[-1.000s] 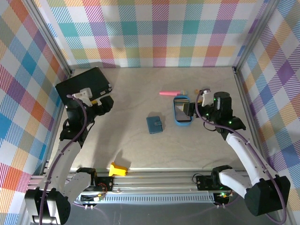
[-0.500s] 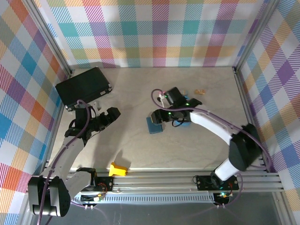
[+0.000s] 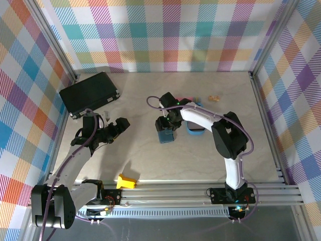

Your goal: Put the credit cards into the card holder

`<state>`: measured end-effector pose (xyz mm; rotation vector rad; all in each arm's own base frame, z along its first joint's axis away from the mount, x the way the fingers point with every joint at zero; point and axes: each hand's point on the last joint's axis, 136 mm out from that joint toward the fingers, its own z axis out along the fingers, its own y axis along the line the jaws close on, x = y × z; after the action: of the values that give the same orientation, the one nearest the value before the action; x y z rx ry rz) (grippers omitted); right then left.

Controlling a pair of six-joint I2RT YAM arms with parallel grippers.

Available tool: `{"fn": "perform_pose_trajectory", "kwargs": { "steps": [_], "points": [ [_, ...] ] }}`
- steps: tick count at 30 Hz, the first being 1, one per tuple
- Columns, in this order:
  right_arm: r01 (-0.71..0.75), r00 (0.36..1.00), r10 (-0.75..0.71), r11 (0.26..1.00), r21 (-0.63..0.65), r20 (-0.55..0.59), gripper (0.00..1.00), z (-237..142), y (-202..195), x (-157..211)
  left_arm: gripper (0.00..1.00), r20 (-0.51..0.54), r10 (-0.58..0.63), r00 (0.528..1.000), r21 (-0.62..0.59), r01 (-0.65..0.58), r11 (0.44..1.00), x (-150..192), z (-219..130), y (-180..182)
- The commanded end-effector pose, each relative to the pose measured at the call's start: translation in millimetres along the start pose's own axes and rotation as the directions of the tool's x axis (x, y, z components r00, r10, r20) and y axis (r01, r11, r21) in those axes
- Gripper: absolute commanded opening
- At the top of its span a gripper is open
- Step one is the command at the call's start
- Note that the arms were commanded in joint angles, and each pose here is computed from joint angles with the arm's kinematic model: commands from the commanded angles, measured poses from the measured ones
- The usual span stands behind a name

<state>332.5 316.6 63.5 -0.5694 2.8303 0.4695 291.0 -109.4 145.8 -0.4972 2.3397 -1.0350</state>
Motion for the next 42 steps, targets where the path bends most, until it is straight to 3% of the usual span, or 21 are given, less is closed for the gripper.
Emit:
{"fn": "perform_pose_trajectory", "kwargs": {
  "steps": [1,8,24,29,35,42],
  "points": [
    [-0.007,1.0,0.007,1.0,-0.022,-0.03,0.62,8,6,1,0.93,-0.034,0.015,0.999,0.022,-0.014,1.0,8,0,-4],
    [-0.029,0.996,0.025,0.998,-0.055,-0.085,0.61,24,8,16,0.93,-0.051,0.004,0.999,0.044,-0.002,0.999,13,2,-6],
    [-0.062,0.985,0.061,0.998,-0.001,-0.164,0.59,8,22,95,0.93,-0.094,0.006,0.996,0.061,0.0,0.998,41,4,-12],
    [-0.075,0.995,0.077,0.997,0.035,-0.065,0.58,-28,19,87,0.92,-0.122,0.008,0.993,0.052,-0.002,0.999,53,8,-12],
    [-0.155,0.988,0.154,0.981,0.115,0.018,0.51,-66,8,83,0.82,-0.141,0.003,0.99,0.05,0.004,0.999,57,14,-11],
    [-0.189,0.974,0.211,0.957,0.22,-0.078,0.49,-43,18,99,0.75,-0.199,0.002,0.98,0.052,0.009,0.999,64,25,-7]
  ]
}}
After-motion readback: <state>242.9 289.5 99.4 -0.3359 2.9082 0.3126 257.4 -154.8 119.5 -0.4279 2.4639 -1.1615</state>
